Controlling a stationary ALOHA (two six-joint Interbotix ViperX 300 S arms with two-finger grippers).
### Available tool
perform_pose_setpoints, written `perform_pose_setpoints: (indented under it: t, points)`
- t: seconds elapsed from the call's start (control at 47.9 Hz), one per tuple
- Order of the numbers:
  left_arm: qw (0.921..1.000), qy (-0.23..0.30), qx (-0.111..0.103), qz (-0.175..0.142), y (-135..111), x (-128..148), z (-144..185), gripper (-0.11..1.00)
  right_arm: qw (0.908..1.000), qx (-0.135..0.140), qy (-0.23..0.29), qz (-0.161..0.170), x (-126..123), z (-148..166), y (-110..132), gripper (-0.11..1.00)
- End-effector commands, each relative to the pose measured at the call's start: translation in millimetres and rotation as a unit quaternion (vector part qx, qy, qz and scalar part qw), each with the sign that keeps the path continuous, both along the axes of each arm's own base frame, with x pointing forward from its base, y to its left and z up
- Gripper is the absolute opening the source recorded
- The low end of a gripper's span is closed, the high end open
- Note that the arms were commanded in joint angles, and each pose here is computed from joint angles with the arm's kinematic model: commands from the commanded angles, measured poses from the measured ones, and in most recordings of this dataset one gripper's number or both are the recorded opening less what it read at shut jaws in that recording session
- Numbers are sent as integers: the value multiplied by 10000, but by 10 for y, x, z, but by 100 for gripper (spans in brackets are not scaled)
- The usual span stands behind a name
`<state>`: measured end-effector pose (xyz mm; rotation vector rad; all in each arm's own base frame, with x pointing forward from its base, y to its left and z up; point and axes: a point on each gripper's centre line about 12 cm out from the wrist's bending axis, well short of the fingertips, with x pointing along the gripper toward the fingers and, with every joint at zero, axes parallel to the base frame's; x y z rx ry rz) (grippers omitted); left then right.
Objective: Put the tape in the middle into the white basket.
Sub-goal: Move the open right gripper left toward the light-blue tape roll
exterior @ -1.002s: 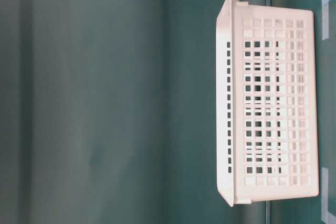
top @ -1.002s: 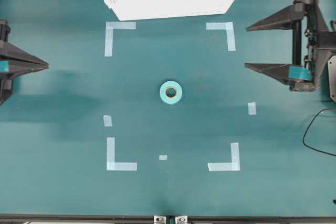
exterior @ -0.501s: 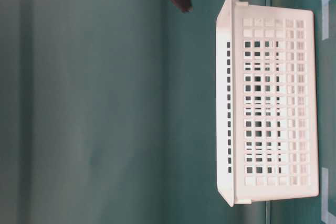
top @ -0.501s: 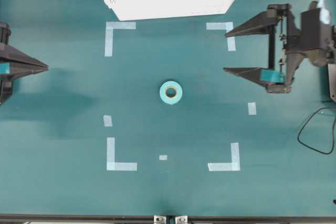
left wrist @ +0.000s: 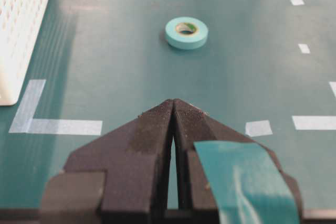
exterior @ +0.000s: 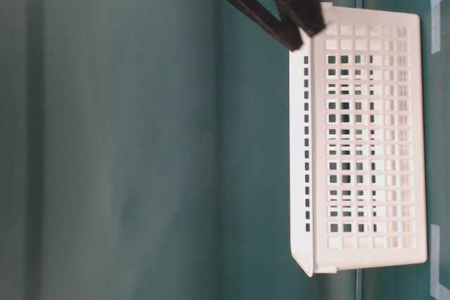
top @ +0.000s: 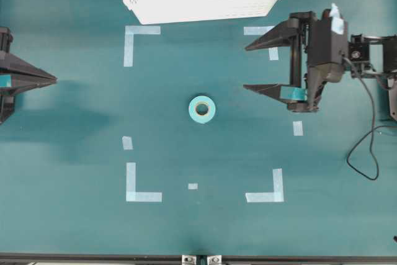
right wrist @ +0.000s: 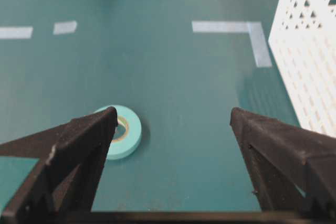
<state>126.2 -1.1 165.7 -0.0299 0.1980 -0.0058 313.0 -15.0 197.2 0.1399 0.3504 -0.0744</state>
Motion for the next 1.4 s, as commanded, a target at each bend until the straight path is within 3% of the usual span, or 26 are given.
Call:
perform_pose_setpoints:
  t: [0.0, 0.355, 0.543, 1.377]
  points:
    - [10000, -62, 22, -11, -2, 13, 50, -11, 9999, 6, -154, 30, 93, 67, 20, 99]
    - [10000, -54, 30, -12, -2, 14, 48, -11, 10000, 19, 22, 57, 211, -73, 35, 99]
    - [10000, -62, 30, -12, -2, 13, 50, -11, 9996, 254, 127, -7, 277, -141, 42, 99]
    - [10000, -62, 30, -12, -2, 15, 54, -11, 9981, 254, 502, 246, 550, -442, 206, 99]
